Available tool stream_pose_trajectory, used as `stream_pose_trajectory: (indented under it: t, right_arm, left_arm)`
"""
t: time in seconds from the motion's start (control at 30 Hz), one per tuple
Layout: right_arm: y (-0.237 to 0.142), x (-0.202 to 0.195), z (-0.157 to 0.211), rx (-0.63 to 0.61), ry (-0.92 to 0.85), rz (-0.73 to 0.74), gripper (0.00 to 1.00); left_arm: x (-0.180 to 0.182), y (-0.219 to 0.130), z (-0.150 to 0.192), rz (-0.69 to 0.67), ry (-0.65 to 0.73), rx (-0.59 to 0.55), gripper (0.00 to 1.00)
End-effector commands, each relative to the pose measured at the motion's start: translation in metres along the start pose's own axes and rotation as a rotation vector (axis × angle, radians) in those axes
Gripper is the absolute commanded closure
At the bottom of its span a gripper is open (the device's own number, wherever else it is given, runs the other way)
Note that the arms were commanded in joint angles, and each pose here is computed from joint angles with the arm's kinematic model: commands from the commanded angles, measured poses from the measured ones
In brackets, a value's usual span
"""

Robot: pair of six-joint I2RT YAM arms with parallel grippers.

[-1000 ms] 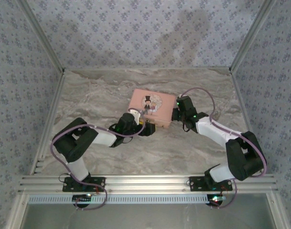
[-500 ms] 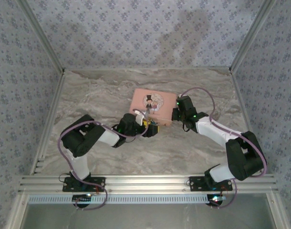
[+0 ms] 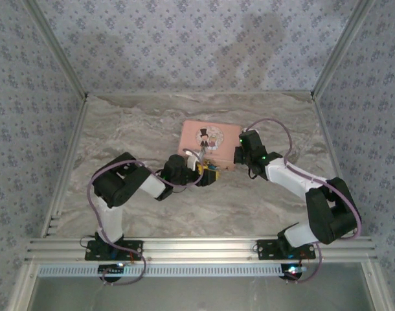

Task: Unlock a padlock with a key

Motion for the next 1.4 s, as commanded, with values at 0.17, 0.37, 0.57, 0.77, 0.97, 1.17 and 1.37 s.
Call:
stream_pose_trajectory:
  t: [0.17,0.37,0.57,0.77,0.97,1.17,1.37]
  right_arm:
    - [-0.002,0.008,-0.006,-0.003,-0.023,-0.017,1.0]
    - [-0.003,0.009,-0.005,-0.002,-0.027,-0.016,1.0]
    - [-0.003,0.009,-0.006,-0.008,-0.028,-0.014,1.0]
    - [-0.003,0.009,-0.005,-0.008,-0.023,-0.017,1.0]
    - [-0.002,0.009,-0.002,-0.006,-0.022,-0.016,1.0]
    - [-0.002,0.009,-0.002,-0.01,-0.021,-0.016,1.0]
    - [-0.002,0.008,-0.002,-0.01,-0.019,-0.015,1.0]
  left_arm:
    - [-0.014,0.004,-0.013,0.036,0.033,-0.075,0.19]
    - [0.013,0.004,-0.014,-0.153,0.013,-0.134,0.18]
    - [0.021,-0.002,-0.019,-0.276,0.045,-0.193,0.16]
    - [-0.007,0.007,-0.017,-0.102,0.073,-0.135,0.19]
    - [-0.028,0.007,-0.018,0.06,0.052,-0.089,0.23]
    - [-0.02,0.002,-0.025,0.08,-0.022,-0.098,0.28]
    - [-0.019,-0.002,-0.028,0.162,-0.095,-0.126,0.34]
Point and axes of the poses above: each hand's point on the last joint's axis, 136 mm out from that joint toward the fingers, its own y axis out along the fingers, its own x axis along the line the jaws close on, z = x × y, the point moved 2 cm from there along -y, back along the fingers, and after that the axes turned 15 degrees about -y, right-handed, at the moved point
